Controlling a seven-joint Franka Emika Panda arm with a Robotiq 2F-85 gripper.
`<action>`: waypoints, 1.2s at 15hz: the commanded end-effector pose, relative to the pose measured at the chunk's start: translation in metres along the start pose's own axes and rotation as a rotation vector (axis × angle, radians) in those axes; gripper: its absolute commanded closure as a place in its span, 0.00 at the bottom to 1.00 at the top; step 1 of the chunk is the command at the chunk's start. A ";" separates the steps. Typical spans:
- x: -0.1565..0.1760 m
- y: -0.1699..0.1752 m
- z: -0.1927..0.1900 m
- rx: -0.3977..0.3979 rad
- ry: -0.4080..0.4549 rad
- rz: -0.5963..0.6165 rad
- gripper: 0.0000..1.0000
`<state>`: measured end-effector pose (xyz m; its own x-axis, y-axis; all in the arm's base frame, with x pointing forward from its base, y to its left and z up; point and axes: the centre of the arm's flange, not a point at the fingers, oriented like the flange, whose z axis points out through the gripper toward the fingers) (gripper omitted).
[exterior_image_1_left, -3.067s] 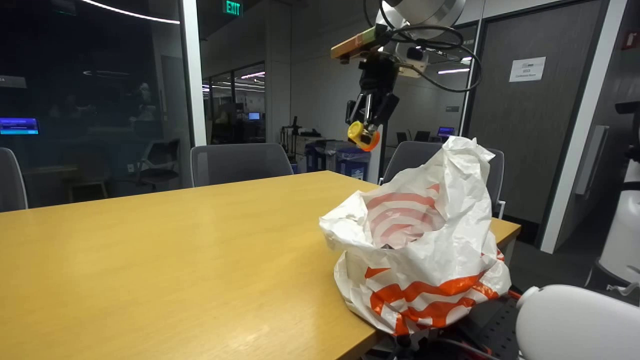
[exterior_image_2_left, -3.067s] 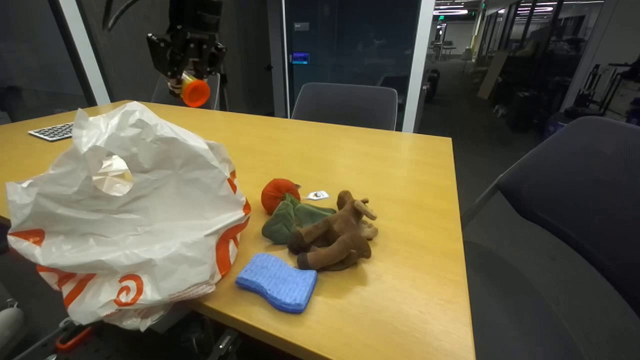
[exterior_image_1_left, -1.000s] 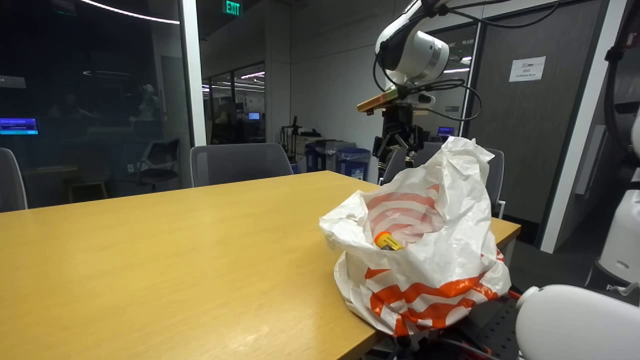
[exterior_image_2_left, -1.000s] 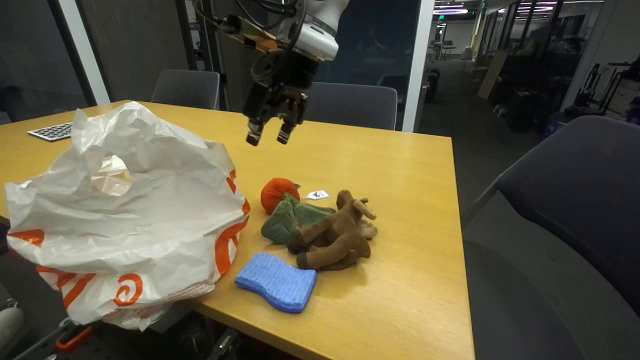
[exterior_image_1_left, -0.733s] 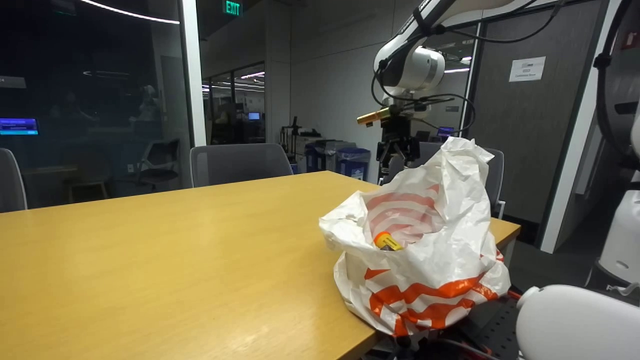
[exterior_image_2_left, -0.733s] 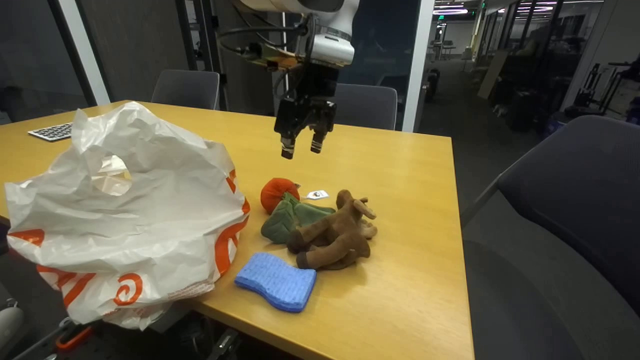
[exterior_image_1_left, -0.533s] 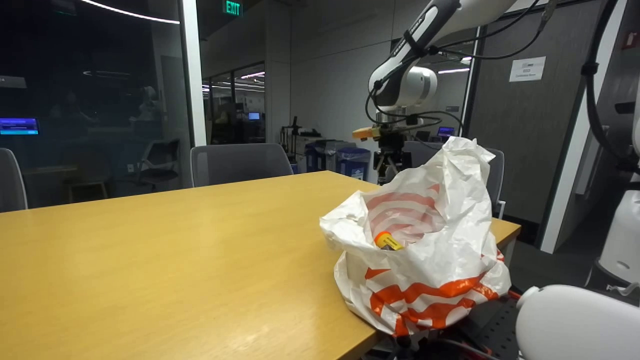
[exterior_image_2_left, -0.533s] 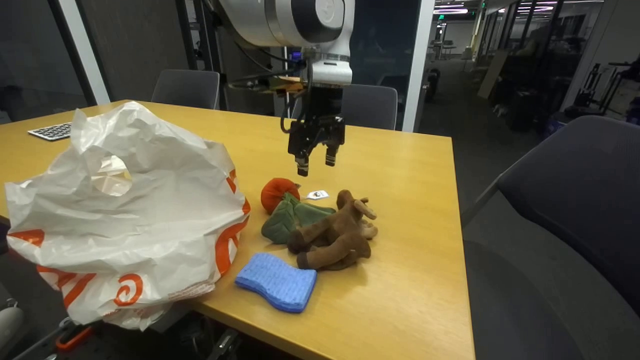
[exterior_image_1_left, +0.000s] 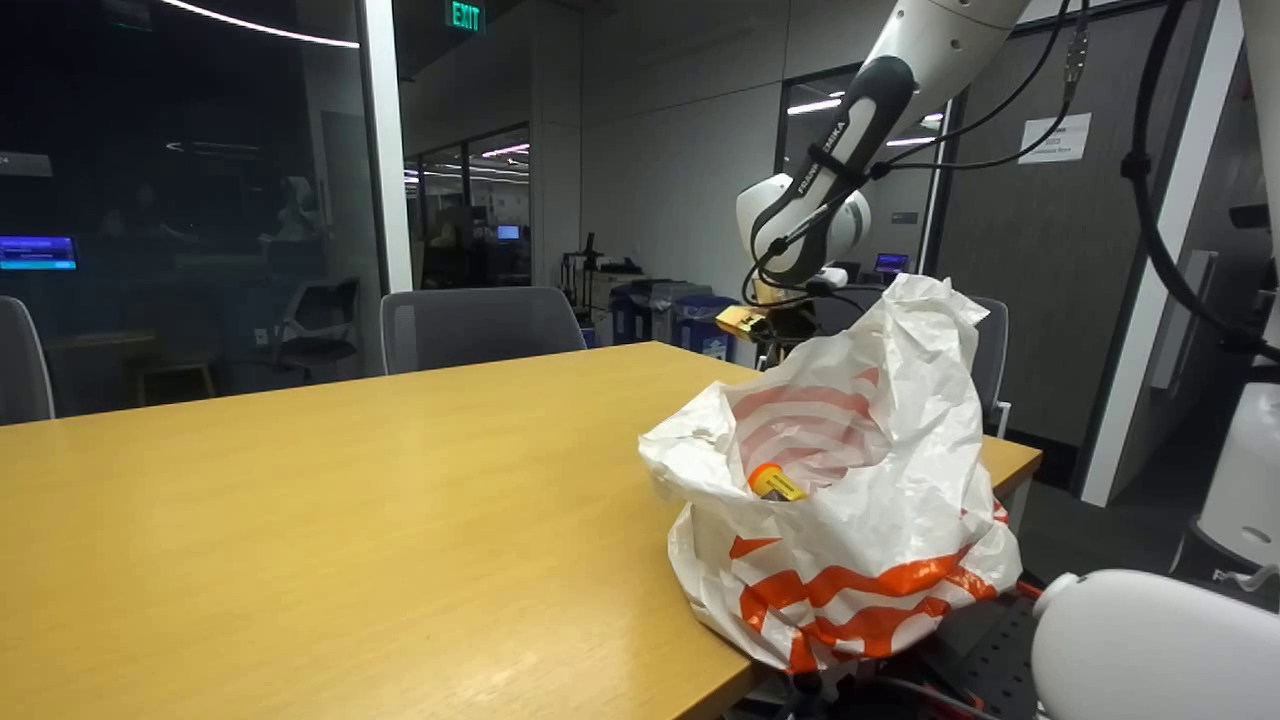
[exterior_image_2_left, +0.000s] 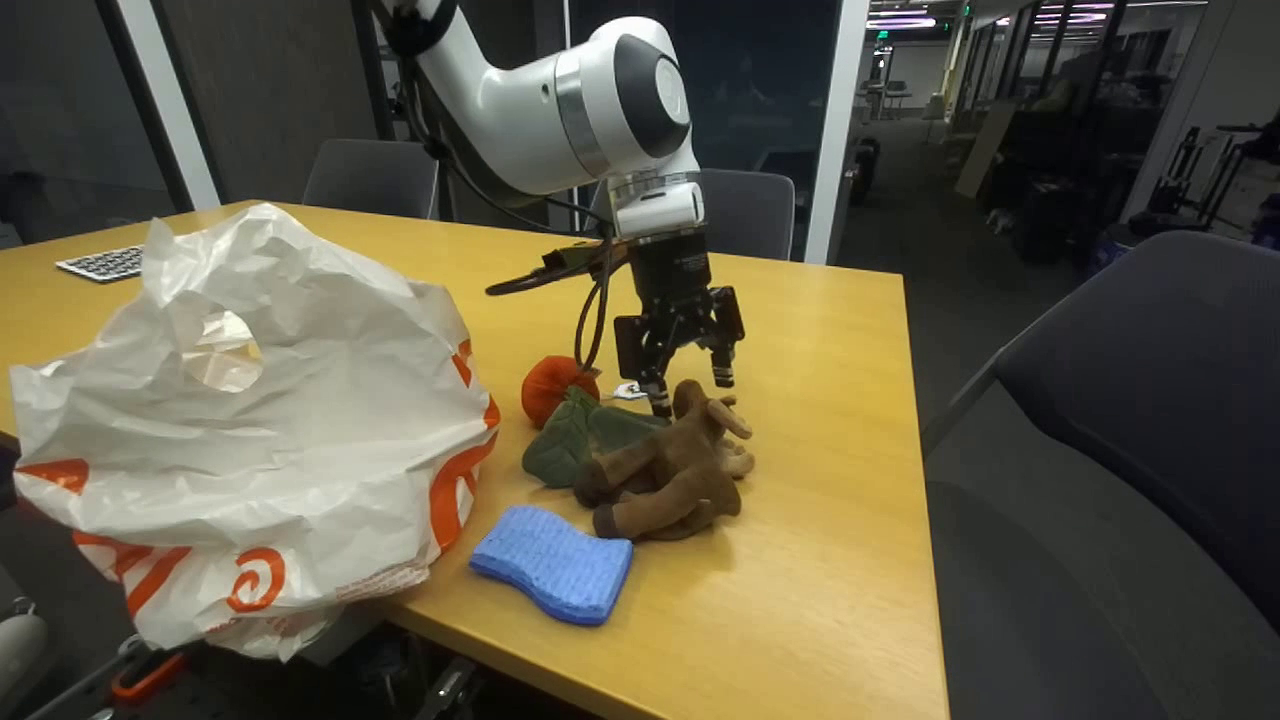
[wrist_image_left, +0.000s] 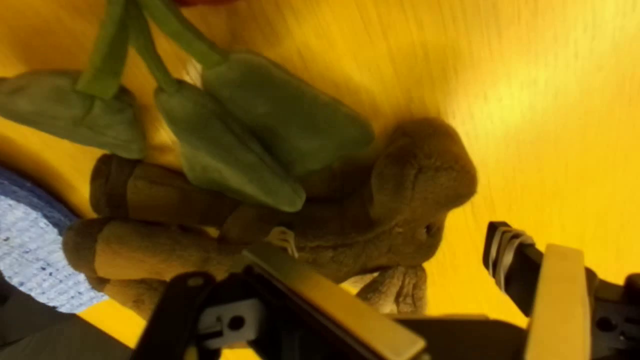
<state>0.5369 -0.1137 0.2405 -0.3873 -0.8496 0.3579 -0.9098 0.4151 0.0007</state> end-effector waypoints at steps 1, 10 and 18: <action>-0.005 0.008 0.006 0.000 0.072 0.064 0.27; -0.015 0.012 0.006 0.030 0.080 0.110 0.93; -0.011 0.045 -0.079 0.234 0.031 0.097 0.97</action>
<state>0.5382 -0.0871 0.2635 -0.4643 -0.7829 0.4140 -0.8827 0.4474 -0.1439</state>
